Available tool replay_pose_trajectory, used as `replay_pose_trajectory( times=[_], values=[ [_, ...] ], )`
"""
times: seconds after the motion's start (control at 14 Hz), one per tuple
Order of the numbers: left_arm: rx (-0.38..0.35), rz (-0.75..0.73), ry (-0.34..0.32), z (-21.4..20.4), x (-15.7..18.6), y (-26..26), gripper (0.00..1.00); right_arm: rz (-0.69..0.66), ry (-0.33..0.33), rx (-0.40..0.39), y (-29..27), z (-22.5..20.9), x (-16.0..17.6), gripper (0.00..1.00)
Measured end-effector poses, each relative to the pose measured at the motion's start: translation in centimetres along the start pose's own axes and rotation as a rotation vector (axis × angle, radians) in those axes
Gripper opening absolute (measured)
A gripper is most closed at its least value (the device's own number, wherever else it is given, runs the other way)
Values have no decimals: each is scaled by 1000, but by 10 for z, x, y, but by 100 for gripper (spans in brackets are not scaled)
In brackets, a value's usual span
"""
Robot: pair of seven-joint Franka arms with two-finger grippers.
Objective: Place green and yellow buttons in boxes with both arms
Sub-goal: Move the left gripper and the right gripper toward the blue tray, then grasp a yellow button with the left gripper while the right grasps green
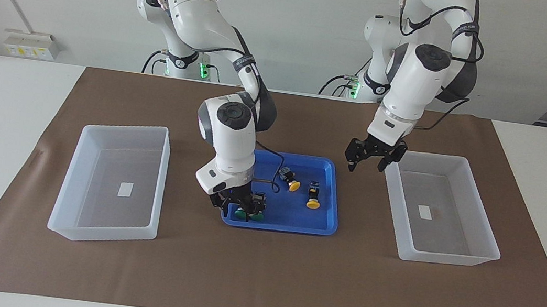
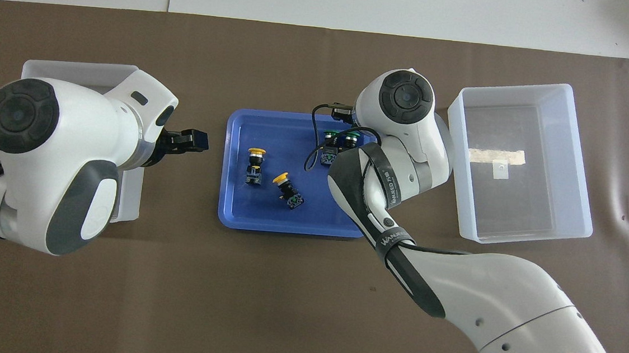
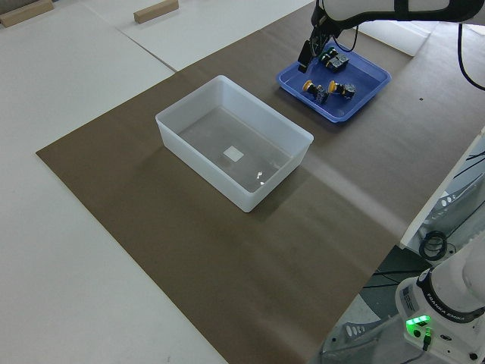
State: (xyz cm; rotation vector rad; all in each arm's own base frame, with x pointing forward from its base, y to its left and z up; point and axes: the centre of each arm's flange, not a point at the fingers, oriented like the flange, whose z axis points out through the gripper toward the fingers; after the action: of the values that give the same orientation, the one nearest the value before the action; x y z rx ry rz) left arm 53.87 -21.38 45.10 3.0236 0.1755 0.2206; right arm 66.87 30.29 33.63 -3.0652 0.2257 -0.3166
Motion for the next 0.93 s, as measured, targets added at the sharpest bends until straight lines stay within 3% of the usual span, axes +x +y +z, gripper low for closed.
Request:
replay_pose_trajectory(
  times=[0.29,0.93],
  values=[
    [-14,8,19,24,-12,7,77,-7,-20,-10,-5,10,-9,63],
    [-39,-16,-2,105,-47,56,78,-21,-45,-37,-1,26,-20,56]
  ],
)
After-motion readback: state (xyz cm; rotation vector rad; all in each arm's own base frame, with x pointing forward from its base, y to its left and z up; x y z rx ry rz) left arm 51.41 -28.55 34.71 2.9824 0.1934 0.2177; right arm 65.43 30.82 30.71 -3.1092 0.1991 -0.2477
